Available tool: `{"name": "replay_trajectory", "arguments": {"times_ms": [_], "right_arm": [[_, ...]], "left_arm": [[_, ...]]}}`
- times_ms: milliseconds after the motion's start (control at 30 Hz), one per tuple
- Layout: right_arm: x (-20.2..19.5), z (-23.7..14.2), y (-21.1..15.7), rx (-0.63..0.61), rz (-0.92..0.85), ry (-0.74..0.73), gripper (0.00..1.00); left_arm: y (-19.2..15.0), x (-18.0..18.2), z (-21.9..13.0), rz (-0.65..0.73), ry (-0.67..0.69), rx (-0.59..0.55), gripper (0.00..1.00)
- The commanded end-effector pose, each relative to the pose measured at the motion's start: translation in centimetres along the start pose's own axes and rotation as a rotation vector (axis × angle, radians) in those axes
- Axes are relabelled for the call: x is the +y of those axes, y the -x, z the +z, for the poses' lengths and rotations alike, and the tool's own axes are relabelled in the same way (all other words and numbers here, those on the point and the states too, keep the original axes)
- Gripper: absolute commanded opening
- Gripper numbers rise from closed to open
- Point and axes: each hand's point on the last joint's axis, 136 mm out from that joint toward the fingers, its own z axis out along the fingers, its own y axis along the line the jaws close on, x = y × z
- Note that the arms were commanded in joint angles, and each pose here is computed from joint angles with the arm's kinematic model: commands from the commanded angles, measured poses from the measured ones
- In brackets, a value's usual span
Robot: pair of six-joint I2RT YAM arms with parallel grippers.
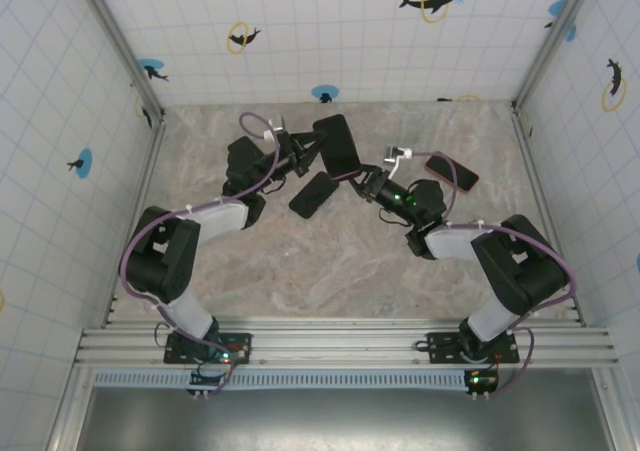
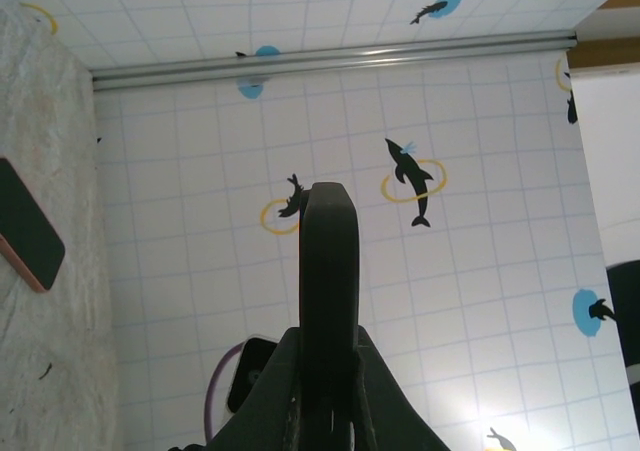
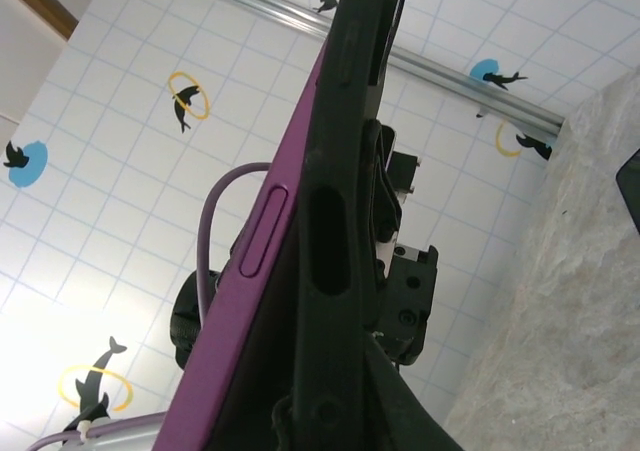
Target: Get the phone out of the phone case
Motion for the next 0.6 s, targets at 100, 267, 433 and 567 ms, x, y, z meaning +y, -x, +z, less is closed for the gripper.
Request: {"name": "replay_trajectory", "arguments": {"times_ms": [100, 267, 433, 567], "right_arm": [[1.7, -0.1, 1.1, -0.071, -0.050, 0.064, 0.05], [2.0, -0.6, 1.4, -0.093, -0.052, 0.082, 0.00], [2.3, -1.2, 1.9, -0.127, -0.057, 0.102, 0.00], [2.4, -1.6, 2.4, -0.155, -0.066, 0.119, 0.00]], "left_arm": [[-1.3, 0.4, 0.4, 0.028, 0.007, 0.068, 0.00], [-1.0, 0.8, 0.8, 0.021, 0.011, 0.065, 0.21], [-0.7, 0.6, 1.0, 0.033, 0.018, 0.057, 0.43], [-0.3, 1.7, 0.8, 0.040, 0.093, 0.029, 0.60]]}}
